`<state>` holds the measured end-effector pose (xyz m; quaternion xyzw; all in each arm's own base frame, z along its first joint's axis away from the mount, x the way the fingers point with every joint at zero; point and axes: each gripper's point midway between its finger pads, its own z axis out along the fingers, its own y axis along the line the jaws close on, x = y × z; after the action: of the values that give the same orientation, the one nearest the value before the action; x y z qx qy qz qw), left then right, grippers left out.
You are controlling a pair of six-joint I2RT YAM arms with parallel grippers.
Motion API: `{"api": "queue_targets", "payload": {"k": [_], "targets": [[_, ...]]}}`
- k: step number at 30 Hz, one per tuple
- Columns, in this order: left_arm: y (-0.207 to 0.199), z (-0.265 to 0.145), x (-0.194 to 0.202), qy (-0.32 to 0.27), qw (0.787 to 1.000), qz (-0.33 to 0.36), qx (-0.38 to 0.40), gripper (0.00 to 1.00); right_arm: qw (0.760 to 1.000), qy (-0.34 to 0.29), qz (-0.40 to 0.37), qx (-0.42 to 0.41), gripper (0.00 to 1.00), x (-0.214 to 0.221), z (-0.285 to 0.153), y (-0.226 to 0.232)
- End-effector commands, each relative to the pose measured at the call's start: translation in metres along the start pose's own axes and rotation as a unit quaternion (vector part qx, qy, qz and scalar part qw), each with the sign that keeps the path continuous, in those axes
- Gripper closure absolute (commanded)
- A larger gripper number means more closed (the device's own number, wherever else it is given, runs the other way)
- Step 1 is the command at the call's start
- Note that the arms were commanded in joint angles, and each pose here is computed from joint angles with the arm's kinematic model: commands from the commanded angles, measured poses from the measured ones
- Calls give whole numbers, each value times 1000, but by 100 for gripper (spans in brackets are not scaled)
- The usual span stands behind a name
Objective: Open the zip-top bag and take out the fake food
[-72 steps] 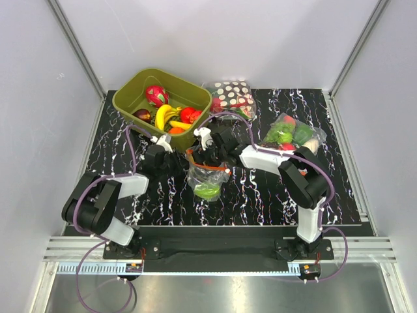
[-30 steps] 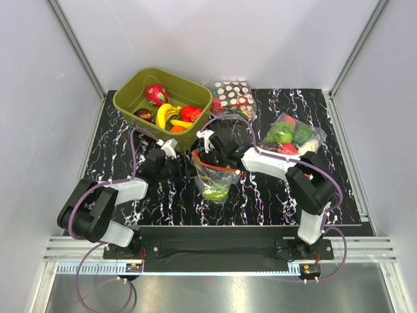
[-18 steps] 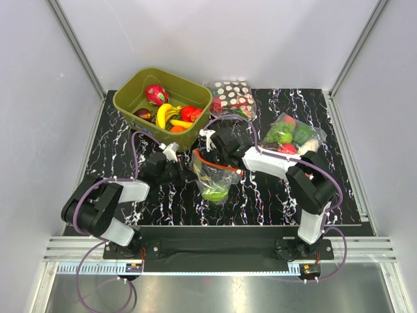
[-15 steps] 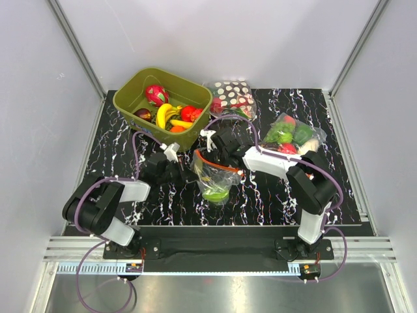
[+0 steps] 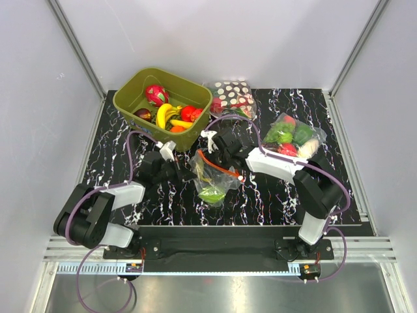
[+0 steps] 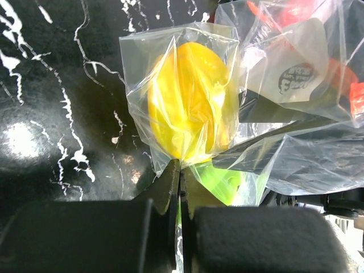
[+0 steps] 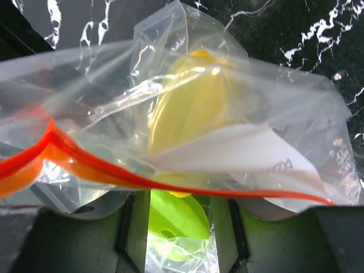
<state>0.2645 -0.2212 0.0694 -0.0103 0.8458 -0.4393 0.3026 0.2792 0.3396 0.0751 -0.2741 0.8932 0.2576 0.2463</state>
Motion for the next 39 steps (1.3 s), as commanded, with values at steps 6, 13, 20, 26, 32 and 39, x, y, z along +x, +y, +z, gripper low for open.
{"api": "queue_targets", "payload": {"k": [6,13,20,26,32,39], "targets": [[33,-6,-16,-37,997,2,-69,100,996,63,-5,67,67,38,-2,-33],[35,-3,-14,-29,997,-1,-67,100,997,49,-5,55,69,32,-3,-28],[32,4,-17,-21,998,1,-56,100,1000,-28,-4,3,74,-16,-44,6],[33,3,-20,-21,998,12,-64,100,997,-66,-5,-26,74,-38,-84,27],[32,1,-21,-25,997,16,-66,100,995,-76,3,-60,74,-38,-112,41],[33,1,-22,-26,997,16,-66,100,991,-77,9,-108,74,-31,-153,52]]}}
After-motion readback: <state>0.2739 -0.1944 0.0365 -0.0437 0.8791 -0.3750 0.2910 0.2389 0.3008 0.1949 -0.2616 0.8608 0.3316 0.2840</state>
